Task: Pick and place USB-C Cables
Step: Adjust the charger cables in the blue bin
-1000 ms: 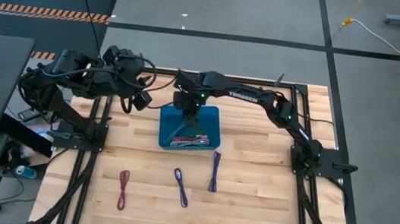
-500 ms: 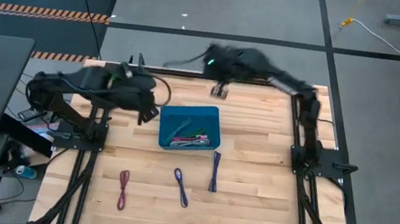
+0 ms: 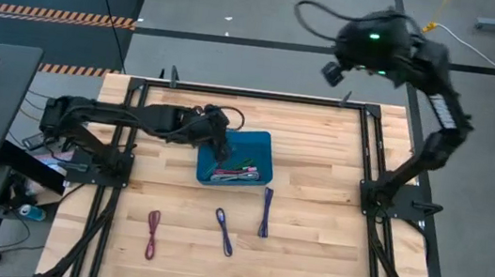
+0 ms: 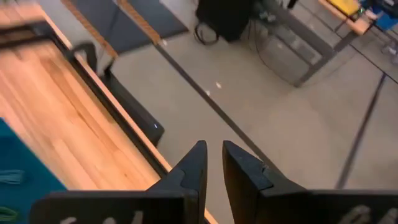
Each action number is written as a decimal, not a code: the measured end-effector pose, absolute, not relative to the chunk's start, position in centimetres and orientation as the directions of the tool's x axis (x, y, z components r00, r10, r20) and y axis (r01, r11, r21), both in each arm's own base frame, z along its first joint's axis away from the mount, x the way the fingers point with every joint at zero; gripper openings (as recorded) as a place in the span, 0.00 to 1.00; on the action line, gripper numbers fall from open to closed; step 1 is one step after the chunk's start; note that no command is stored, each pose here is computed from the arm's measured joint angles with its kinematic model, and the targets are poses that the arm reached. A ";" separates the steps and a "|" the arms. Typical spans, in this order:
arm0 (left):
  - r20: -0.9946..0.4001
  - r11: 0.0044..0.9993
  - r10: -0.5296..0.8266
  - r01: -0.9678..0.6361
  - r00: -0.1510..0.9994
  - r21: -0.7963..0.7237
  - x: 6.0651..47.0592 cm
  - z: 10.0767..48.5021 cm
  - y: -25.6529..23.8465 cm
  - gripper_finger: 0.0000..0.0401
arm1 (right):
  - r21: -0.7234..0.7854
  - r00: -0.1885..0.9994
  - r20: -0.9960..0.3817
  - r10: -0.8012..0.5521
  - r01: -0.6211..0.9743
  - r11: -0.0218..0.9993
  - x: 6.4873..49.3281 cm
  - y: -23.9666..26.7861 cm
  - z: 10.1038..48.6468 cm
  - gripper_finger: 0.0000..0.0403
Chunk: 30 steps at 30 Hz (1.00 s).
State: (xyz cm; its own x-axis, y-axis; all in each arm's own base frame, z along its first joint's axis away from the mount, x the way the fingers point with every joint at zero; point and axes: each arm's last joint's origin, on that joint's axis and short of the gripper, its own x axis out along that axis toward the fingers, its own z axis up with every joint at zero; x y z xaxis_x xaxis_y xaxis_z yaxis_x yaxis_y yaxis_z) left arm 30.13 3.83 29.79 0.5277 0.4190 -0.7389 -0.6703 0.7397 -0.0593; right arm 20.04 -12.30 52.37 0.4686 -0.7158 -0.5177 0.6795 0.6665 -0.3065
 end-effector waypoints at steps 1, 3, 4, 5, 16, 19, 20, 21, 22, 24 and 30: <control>-0.760 0.720 0.412 -0.691 0.503 -0.067 29.9 29.1 4.5 0.33 | -0.293 0.488 -0.505 -0.712 0.678 0.674 19.3 -11.8 52.8 0.14; -0.798 0.695 0.390 -0.716 0.459 -0.072 29.3 27.8 5.5 0.34 | -0.263 0.536 -0.484 -0.692 0.665 0.699 18.0 -11.0 53.5 0.14; -0.806 0.681 0.383 -0.728 0.452 -0.085 29.1 27.3 5.9 0.35 | -0.245 0.564 -0.477 -0.674 0.651 0.718 17.5 -10.6 53.8 0.14; -0.816 0.669 0.376 -0.738 0.439 -0.089 28.9 26.7 6.2 0.37 | -0.227 0.592 -0.470 -0.654 0.635 0.738 17.1 -10.2 54.0 0.14; -0.787 0.638 0.232 -0.700 0.571 -0.320 28.9 22.6 6.8 0.58 | -0.167 0.699 -0.418 -0.580 0.569 0.806 14.8 -8.5 55.1 0.14; -0.804 0.623 0.228 -0.717 0.548 -0.312 28.6 21.9 6.8 0.59 | -0.169 0.702 -0.413 -0.581 0.567 0.806 14.9 -8.5 55.2 0.14; -0.807 0.623 0.228 -0.718 0.545 -0.309 28.5 21.7 6.7 0.59 | -0.170 0.702 -0.413 -0.580 0.567 0.806 14.9 -8.5 55.2 0.14; -0.811 0.623 0.227 -0.720 0.540 -0.305 28.4 21.5 6.7 0.59 | -0.170 0.702 -0.413 -0.580 0.566 0.806 15.0 -8.6 55.2 0.14; -0.820 0.624 0.223 -0.723 0.527 -0.295 28.5 21.1 6.6 0.58 | -0.169 0.703 -0.410 -0.581 0.567 0.806 15.1 -8.7 55.2 0.14; -0.837 0.629 0.214 -0.726 0.504 -0.276 28.8 20.4 6.5 0.58 | -0.170 0.701 -0.417 -0.579 0.566 0.807 15.3 -8.8 55.1 0.14; -0.879 0.663 0.160 -0.709 0.448 -0.241 30.4 17.1 5.9 0.58 | -0.165 0.699 -0.432 -0.570 0.560 0.812 16.0 -9.1 54.8 0.14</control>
State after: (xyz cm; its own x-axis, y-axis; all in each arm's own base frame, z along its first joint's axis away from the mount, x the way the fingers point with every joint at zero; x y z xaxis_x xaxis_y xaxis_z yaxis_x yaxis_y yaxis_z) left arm 30.38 5.91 17.12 0.4485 0.1596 -0.8794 -0.7091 0.6625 -0.2414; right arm 16.00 -9.12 54.80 0.6987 -0.5704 -0.4318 0.5603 0.8116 -0.1655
